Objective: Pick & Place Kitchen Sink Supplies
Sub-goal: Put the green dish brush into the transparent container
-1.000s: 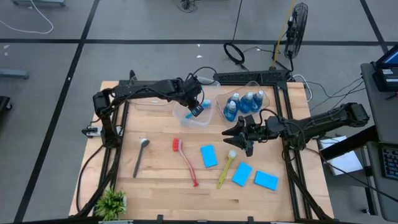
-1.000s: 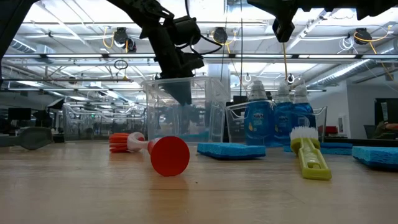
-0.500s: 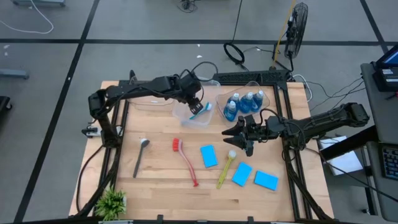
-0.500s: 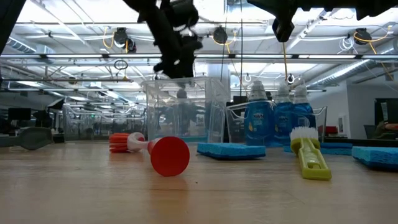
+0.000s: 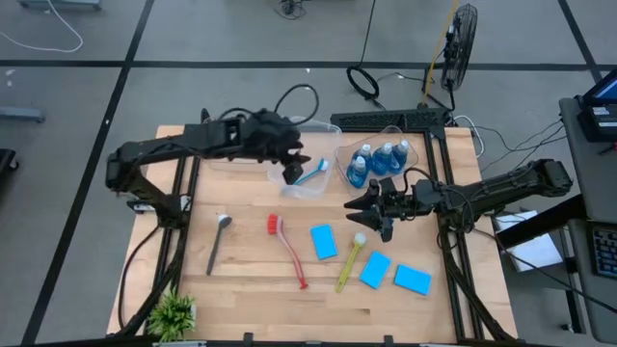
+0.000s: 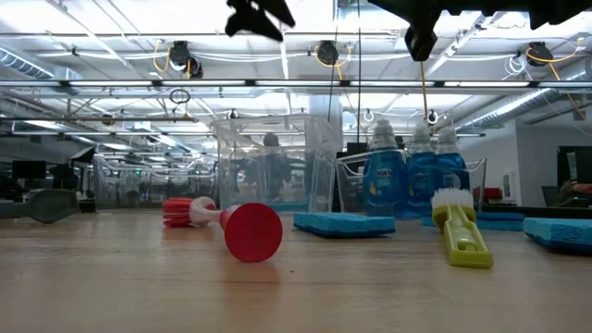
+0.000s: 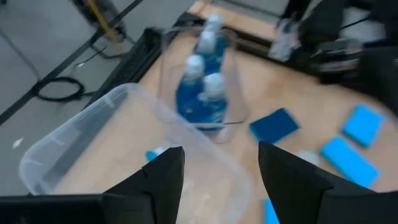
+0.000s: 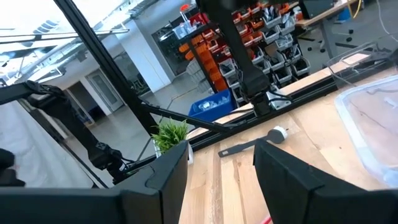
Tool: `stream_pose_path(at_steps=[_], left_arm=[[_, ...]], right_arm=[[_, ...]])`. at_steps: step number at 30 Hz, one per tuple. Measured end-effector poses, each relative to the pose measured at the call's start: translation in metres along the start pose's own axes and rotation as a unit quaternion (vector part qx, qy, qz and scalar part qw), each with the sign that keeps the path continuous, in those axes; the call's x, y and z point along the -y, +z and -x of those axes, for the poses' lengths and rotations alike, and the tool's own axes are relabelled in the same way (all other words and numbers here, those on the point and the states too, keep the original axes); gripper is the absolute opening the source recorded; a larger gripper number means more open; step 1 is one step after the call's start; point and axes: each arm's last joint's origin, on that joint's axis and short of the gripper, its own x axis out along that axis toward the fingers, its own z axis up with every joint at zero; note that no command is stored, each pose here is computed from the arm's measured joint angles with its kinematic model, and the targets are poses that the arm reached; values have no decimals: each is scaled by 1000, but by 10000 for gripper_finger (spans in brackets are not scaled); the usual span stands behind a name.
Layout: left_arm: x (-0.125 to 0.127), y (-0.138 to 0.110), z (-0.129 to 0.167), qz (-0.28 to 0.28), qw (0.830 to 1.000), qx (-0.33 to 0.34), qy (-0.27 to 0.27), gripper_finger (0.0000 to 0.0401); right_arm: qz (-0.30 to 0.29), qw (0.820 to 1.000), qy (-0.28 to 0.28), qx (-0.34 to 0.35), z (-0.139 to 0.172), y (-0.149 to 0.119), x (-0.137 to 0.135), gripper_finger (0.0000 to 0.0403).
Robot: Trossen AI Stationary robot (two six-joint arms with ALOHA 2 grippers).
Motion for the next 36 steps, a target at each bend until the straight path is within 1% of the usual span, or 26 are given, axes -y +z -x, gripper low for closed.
stream_pose_path(at_steps=[5,9,15,18,20,23,26,28,31,34,36], left_arm=[[24,-1,29,8,999,23,-43,209],[45,-6,46,16,996,26,-81,209],[79,-20,62,10,991,4,-134,209],[96,-27,69,18,987,-6,-157,209],[108,-33,71,24,987,-9,-158,209],[123,-43,76,32,988,-18,-148,209],[136,-51,77,42,989,-21,-139,209],[143,-58,81,34,990,-30,-134,209],[151,-66,83,22,991,-25,-129,209],[157,-77,81,-10,992,-32,-119,209],[159,-83,80,-11,994,-31,-109,209]], right_arm=[[-3,1000,5,1,0,0,-1,171],[13,999,38,-17,0,-1,-3,171],[21,996,80,-23,1,1,-6,171],[21,996,84,-26,1,0,-6,171],[21,995,92,-32,1,0,-7,171],[21,995,92,-34,1,-1,-7,171],[24,993,105,-41,1,-1,-7,171],[27,992,113,-46,1,-1,-8,171],[28,992,111,-50,1,-2,-7,171],[37,992,112,-48,1,-2,-7,171],[41,992,112,-48,1,-2,-7,171]])
